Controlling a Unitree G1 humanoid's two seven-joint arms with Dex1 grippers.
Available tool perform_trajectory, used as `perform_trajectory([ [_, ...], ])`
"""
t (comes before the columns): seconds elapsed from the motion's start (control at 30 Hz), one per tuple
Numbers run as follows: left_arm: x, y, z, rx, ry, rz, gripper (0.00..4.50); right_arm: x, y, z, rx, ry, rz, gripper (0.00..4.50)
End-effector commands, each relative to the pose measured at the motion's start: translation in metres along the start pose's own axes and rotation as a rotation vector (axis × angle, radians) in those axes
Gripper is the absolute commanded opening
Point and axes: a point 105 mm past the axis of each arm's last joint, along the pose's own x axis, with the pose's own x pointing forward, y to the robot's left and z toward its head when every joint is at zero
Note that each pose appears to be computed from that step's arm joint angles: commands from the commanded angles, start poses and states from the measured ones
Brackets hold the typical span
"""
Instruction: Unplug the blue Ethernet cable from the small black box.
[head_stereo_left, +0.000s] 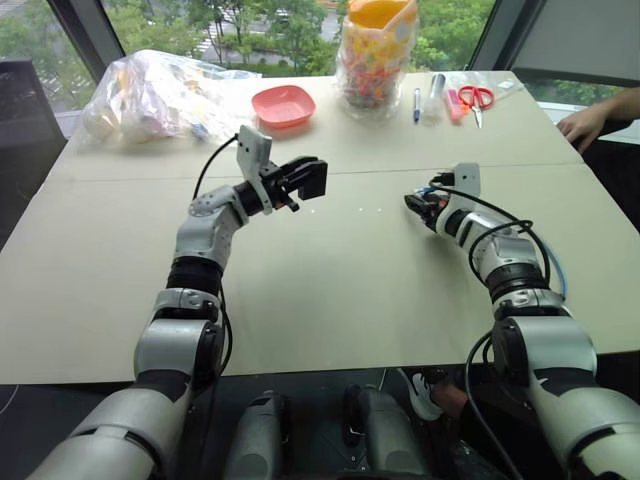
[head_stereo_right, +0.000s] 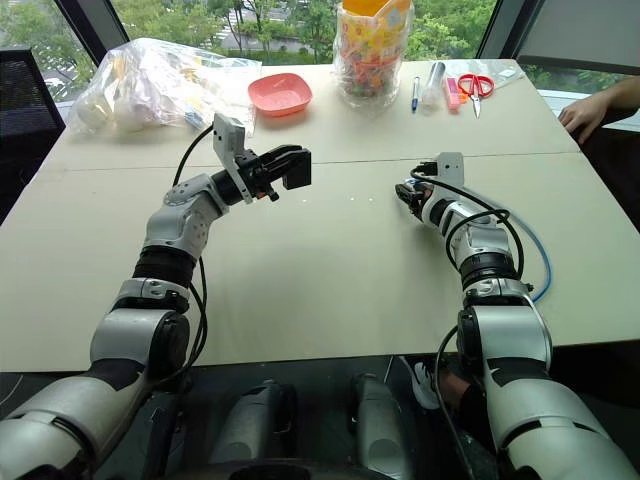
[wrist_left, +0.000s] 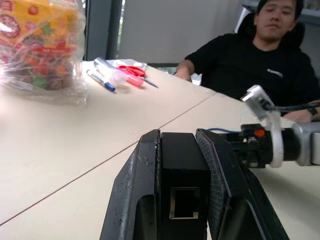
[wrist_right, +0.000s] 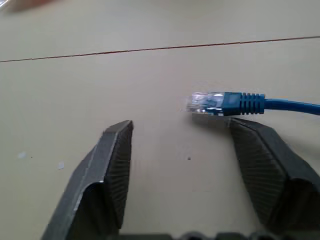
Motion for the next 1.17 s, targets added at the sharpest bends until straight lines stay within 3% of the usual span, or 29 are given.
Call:
perform_trajectory([
  [0.03,0.012,-0.004,0.005,0.108,-0.002,0.004,0.50,-0.001,0.009,0.016,-0.052,-0.016,0.043,4.45],
  [0.13,0.019,-0.005,-0.001,0.162,0.016,0.014,0.50,-0.017,0.043,0.009,-0.060,0.039,0.197,4.45],
  [0.27,0.029,-0.008,-0.011,0.193,0.034,0.033,0.50,-0.056,0.096,0.016,-0.055,-0.008,0.357,4.45],
  [0.43,0.035,-0.013,-0.028,0.229,0.082,0.028,0.50,-0.073,0.106,0.020,-0.083,-0.045,0.324,4.45],
  [0.47,0.035,-0.014,-0.031,0.244,0.093,0.030,1.54,-0.074,0.105,0.021,-0.087,-0.051,0.314,4.50],
  [0.7,0.032,-0.013,-0.033,0.205,0.107,0.006,4.27,-0.079,0.089,0.024,-0.109,-0.086,0.236,4.50],
  [0.83,0.016,-0.009,-0.017,0.154,0.083,-0.083,4.27,-0.087,0.085,0.025,-0.120,-0.107,0.257,4.50],
  [1.0,-0.033,-0.007,0.016,0.107,0.063,-0.132,4.27,-0.104,0.084,0.022,-0.124,-0.126,0.321,4.50],
  [1.17,-0.096,-0.025,0.018,0.021,0.192,-0.118,4.27,-0.126,0.083,0.013,-0.136,-0.112,0.381,4.50],
])
